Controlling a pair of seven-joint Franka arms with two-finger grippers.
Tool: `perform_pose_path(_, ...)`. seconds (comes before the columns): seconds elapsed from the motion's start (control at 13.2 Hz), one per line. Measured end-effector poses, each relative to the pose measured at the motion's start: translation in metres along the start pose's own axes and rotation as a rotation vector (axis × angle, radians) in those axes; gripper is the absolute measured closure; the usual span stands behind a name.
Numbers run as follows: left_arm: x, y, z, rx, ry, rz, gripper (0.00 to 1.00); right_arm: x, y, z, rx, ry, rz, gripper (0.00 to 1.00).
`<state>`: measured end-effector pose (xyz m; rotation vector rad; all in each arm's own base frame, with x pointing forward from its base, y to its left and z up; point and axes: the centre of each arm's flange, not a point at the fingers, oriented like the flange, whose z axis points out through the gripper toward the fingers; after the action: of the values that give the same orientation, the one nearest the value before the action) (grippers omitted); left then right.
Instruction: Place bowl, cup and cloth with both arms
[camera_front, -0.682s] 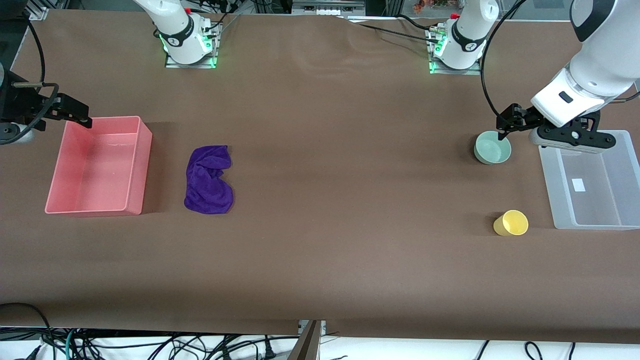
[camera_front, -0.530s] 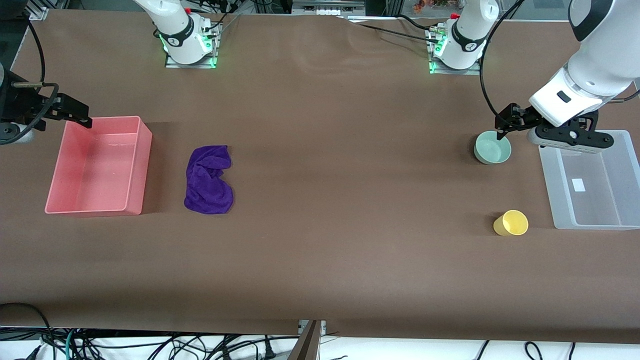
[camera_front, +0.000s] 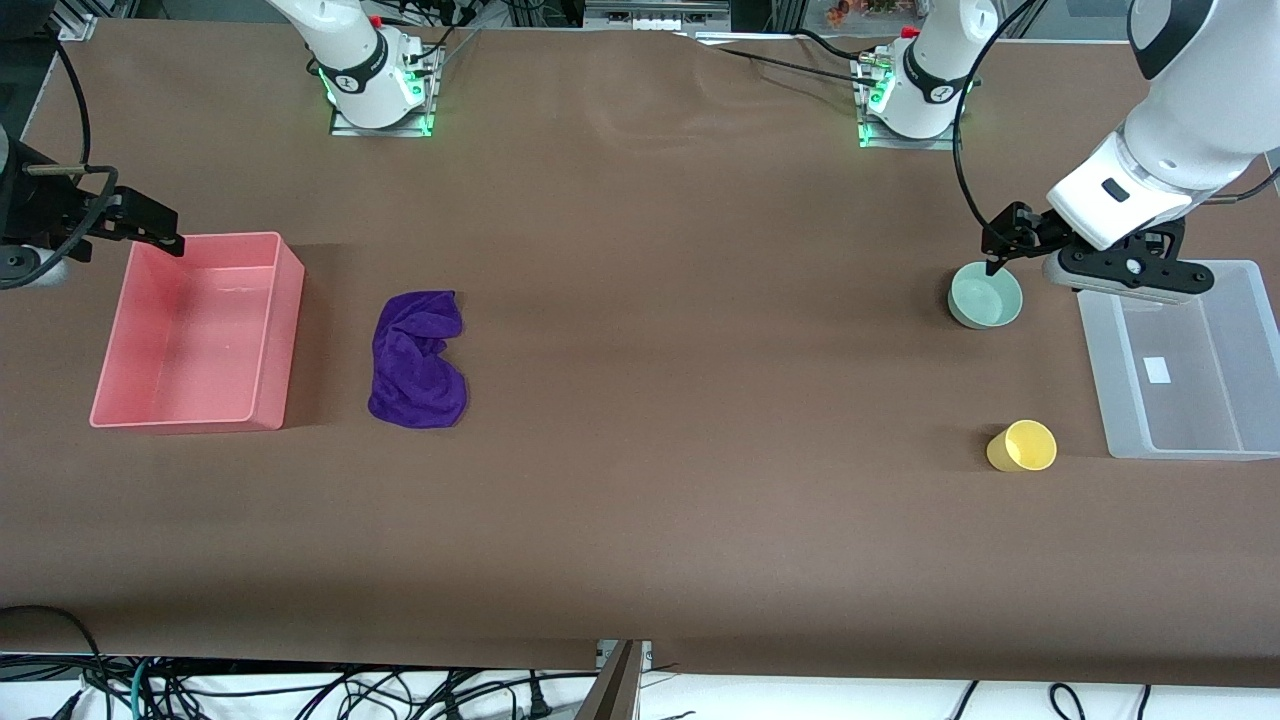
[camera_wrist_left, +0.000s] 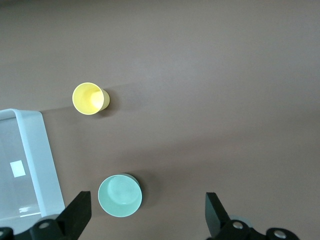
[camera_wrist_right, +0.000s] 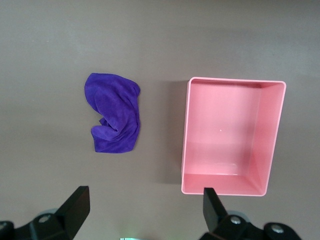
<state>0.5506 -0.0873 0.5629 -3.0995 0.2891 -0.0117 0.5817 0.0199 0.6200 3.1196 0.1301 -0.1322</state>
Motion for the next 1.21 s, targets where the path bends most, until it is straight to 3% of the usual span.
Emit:
perform_pose_path(0.3,-0.003,-0.003,0.006,-0.001,-0.039,-0.007,0.00,0.000,0.000,0.000,0.000,0.005,0.000,0.00)
perform_pose_path(0.53,-0.005,-0.031,0.035,-0.010,-0.140,-0.056,0.00,0.006,-0.001,0.001,-0.001,0.031,-0.002,0.00)
perform_pose_path(0.68,-0.005,-0.076,0.068,-0.023,-0.205,-0.112,0.00,0.011,-0.010,0.016,-0.002,0.020,-0.017,0.00)
perform_pose_path(0.91,0.001,-0.130,0.125,0.038,-0.264,-0.077,0.00,0.032,-0.035,0.089,-0.002,0.026,-0.060,0.00)
perform_pose_path(1.21,-0.014,-0.148,0.202,0.032,-0.256,0.036,0.00,0.038,-0.085,0.227,0.009,0.023,-0.144,0.00)
